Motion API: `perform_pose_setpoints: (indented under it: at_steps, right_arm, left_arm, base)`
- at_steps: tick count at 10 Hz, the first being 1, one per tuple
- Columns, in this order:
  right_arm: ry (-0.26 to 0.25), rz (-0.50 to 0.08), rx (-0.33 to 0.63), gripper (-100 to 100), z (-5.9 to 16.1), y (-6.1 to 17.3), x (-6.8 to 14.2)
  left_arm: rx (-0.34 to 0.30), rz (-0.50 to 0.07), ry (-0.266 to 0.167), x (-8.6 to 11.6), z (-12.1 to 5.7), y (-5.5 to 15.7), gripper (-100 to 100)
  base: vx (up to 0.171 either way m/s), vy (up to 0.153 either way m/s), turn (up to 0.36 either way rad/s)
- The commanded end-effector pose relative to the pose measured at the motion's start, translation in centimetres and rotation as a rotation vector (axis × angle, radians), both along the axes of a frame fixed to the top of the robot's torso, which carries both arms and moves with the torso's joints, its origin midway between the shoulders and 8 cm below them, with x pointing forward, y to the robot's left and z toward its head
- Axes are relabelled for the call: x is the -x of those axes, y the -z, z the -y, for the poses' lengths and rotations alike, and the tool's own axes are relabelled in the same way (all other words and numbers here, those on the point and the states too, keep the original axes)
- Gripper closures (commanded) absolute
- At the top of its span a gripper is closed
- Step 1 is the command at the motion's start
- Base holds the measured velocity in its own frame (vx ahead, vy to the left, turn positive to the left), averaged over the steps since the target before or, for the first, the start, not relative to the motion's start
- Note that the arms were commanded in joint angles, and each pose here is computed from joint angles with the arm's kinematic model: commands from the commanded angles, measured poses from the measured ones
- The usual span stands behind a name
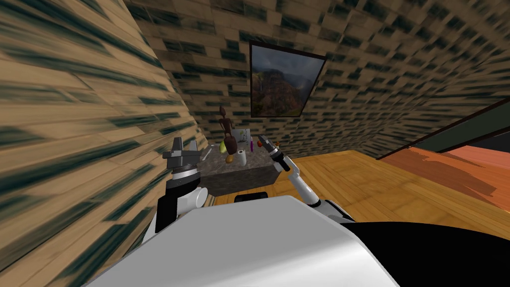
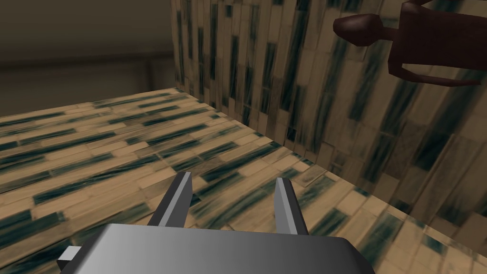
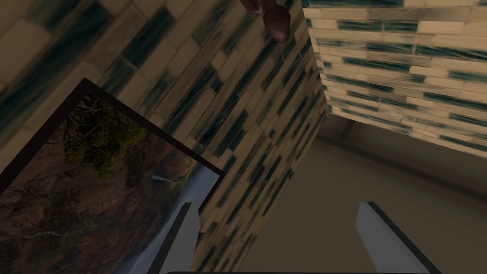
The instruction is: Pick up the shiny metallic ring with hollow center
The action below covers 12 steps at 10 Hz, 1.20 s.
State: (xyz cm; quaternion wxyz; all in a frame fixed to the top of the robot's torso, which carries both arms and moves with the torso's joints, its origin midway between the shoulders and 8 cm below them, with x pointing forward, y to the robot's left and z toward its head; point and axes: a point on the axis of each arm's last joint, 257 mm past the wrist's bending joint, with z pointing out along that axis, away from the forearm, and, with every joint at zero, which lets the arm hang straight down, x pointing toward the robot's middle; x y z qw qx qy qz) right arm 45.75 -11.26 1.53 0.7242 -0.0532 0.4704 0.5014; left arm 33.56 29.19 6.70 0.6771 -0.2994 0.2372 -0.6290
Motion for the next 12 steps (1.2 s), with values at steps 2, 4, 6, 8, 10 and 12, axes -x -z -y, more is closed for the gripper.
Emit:
perform_pose_setpoints:
  at_steps: [2,4,6,8,10,12]
  right_arm:
    - [-0.009,0.008,0.101,-100,-1.8,1.3,-1.7]
    - [-0.016,0.013,0.190,-100,-2.9,2.8,-2.5]
    - [-0.015,0.017,0.288,-100,-3.7,4.6,-3.9]
    - [-0.002,0.010,0.299,-100,-3.4,4.8,-5.0]
    - [0.005,0.016,0.402,-100,-3.8,6.6,-6.4]
    - [0.014,0.022,0.507,-100,-3.8,8.5,-7.8]
  left_arm:
    - [0.000,0.000,0.000,0.0,0.0,0.0,0]
    - [0.000,0.000,0.000,0.0,0.0,0.0,0]
    - [0.000,0.000,0.000,0.0,0.0,0.0,0]
    - [0.000,0.000,0.000,0.0,0.0,0.0,0]
    - [0.000,0.000,0.000,0.0,0.0,0.0,0]
    - [0.000,0.000,0.000,0.0,0.0,0.0,0]
  base:
    - [0.007,0.027,-0.009]
    - [0.002,0.017,-0.002]
    - [0.003,0.030,-0.001]
    - [-0.001,0.021,0.001]
    - [-0.003,0.025,0.008]
    - [0.002,0.039,0.013]
